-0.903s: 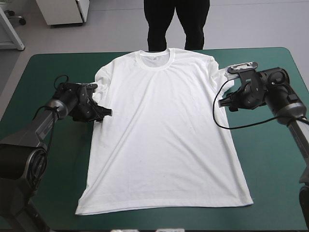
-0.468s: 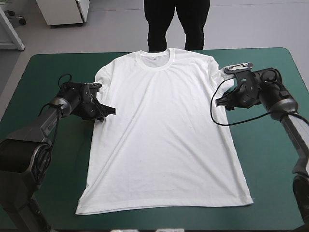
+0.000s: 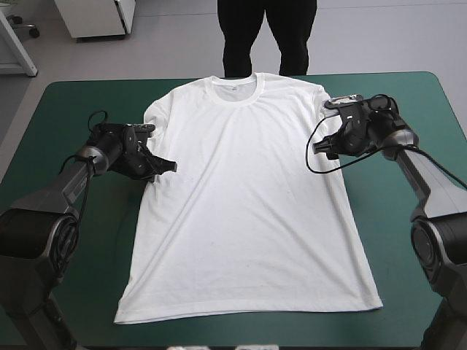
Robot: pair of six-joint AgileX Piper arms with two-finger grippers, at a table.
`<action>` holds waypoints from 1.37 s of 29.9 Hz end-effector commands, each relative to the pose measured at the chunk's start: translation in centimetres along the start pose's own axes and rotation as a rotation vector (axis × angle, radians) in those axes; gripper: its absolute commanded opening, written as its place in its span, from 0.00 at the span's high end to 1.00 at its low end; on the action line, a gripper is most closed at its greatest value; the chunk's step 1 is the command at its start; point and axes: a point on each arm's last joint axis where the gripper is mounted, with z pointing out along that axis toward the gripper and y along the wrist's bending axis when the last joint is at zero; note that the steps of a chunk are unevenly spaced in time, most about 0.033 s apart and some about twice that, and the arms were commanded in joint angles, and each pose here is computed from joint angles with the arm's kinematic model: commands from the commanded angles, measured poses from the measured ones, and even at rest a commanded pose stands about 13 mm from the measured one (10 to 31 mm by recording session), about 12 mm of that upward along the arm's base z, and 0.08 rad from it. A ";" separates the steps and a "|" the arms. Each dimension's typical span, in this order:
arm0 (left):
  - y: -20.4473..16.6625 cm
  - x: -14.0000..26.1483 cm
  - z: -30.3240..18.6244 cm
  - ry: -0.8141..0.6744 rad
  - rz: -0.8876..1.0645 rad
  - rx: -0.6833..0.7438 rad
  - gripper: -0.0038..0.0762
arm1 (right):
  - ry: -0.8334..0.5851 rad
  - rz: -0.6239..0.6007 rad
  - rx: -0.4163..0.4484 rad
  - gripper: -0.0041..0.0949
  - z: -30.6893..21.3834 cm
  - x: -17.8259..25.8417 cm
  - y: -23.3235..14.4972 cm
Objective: Fold the cloth
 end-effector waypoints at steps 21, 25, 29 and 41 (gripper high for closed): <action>-0.2 -0.5 -0.3 -0.009 -0.002 0.012 0.96 | 0.222 0.061 -0.095 0.84 8.9 1.1 1.2; -0.2 -0.4 -0.3 -0.003 0.004 0.012 0.96 | 0.254 0.065 -0.100 0.98 10.2 1.5 1.3; -0.3 -0.5 -0.5 -0.013 0.018 0.022 0.96 | 0.249 0.069 -0.105 0.98 9.8 1.4 1.4; -0.5 -2.4 -9.8 -0.280 0.063 0.012 0.96 | 0.014 0.086 -0.087 0.98 0.1 -0.7 -0.6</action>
